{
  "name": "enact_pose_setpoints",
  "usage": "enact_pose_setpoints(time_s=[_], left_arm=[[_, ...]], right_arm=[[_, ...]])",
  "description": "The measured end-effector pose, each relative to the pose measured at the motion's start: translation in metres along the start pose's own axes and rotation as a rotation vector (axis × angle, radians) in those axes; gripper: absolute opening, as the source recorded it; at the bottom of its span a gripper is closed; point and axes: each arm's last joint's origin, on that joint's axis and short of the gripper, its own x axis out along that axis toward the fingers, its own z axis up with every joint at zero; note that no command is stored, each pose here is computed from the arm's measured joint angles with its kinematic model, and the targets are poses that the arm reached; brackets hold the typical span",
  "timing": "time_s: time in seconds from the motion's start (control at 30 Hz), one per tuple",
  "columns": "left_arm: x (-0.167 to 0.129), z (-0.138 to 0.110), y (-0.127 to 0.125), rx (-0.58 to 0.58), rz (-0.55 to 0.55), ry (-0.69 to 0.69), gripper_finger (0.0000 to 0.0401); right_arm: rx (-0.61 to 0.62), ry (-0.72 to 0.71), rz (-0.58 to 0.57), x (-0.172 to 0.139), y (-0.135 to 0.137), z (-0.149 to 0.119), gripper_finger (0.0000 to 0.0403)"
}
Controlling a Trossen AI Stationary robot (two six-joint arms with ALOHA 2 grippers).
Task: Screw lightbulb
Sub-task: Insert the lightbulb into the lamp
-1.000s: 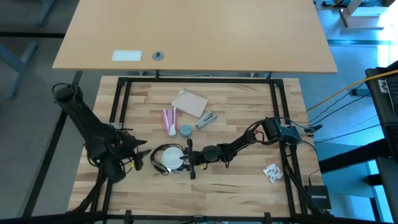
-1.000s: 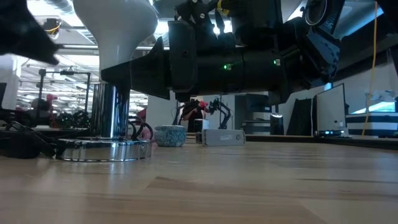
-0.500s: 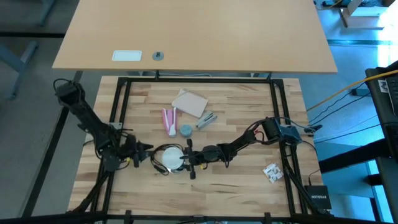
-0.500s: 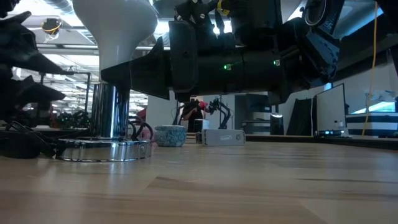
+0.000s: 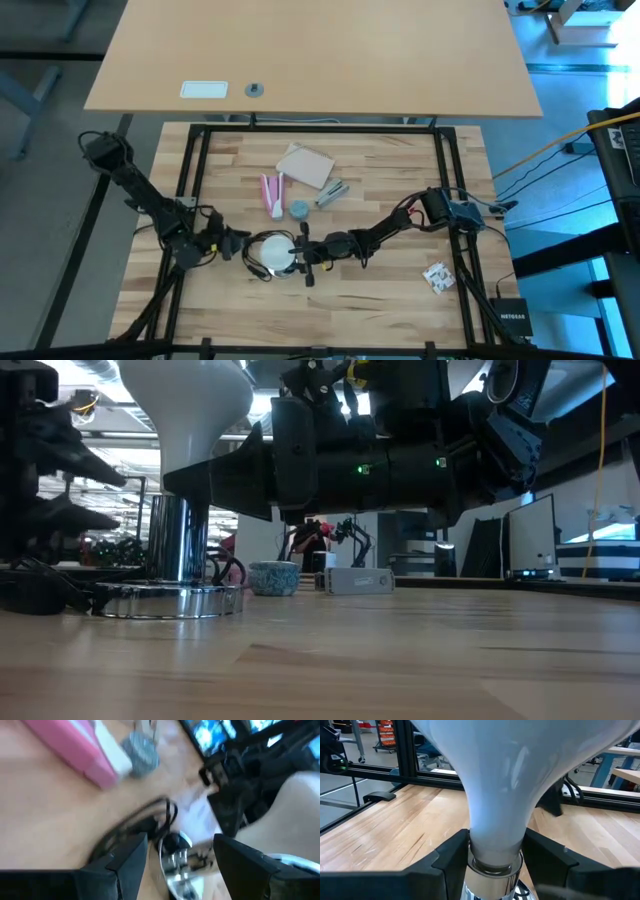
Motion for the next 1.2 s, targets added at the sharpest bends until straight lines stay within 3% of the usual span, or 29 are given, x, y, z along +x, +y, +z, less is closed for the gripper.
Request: enact_pose_setpoints(time_s=[0.3, 0.57, 0.7, 0.93, 1.2], left_arm=[[0.007, 0.003, -0.004, 0.006, -0.020, 0.077, 0.0221], [0.013, 0.003, -0.004, -0.006, -0.016, 0.115, 0.0221], [0.017, -0.003, -0.005, -0.007, 0.006, 0.154, 0.0221], [0.033, -0.019, -0.025, 0.096, 0.039, 0.173, 0.0221], [0.054, -0.037, -0.026, 0.221, 0.104, 0.258, 0.0221]], right_arm=[[0.001, 0.000, 0.026, 0.000, 0.001, 0.000, 0.0144], [0.000, 0.003, 0.019, 0.000, 0.001, 0.000, 0.0189], [0.000, 0.003, 0.017, 0.000, 0.001, 0.000, 0.0187], [0.000, 0.003, 0.017, 0.000, 0.001, 0.000, 0.0163], [0.000, 0.003, 0.017, 0.000, 0.001, 0.000, 0.0165]])
